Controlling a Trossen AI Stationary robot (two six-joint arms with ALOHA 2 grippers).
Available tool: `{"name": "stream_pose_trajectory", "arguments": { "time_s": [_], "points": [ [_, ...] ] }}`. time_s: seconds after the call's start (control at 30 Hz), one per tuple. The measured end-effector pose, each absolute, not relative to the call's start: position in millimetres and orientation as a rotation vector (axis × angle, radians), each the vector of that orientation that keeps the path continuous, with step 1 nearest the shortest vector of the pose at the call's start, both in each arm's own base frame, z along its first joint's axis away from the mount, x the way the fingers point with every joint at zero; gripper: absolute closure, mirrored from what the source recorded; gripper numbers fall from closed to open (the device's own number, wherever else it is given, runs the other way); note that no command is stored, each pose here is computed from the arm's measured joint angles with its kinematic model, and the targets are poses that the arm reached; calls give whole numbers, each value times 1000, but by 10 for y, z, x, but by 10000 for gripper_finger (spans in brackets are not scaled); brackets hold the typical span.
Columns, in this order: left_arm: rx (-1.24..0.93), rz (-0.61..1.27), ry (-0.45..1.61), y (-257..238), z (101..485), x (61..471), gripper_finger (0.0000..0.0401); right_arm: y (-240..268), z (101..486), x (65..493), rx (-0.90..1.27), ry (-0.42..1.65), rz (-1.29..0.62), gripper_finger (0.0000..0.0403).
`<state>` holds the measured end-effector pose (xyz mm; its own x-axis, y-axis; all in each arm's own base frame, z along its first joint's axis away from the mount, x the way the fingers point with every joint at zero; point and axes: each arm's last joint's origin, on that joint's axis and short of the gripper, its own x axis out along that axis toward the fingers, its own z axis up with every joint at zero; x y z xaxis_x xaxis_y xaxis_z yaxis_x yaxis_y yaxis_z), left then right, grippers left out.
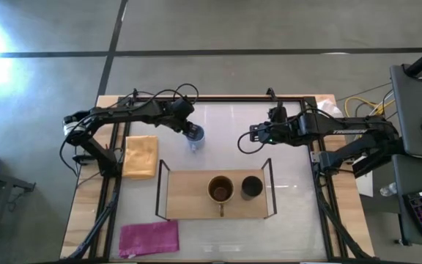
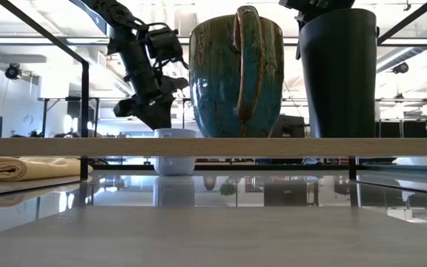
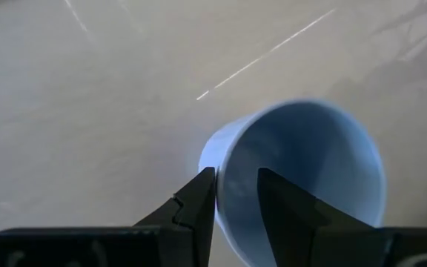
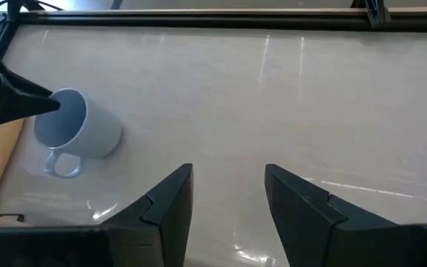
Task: Stack small to large cups/mugs on shelf
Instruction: Put the blue mug on the shelf
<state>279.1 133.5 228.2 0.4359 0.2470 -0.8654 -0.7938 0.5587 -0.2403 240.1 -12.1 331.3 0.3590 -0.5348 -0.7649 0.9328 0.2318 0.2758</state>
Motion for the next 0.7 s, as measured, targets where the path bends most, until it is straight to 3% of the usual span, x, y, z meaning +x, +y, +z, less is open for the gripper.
{"name": "stream_pose_trajectory", "arguments": {
  "time_s": [0.47,0.7],
  "points": [
    [-721,734,983,1335,2091,2796,318,-121,3312,2400,810,593,-1093,241],
    [-702,722,979,1338,2102,2798,380,-121,3312,2399,810,594,-1094,241]
  ]
}}
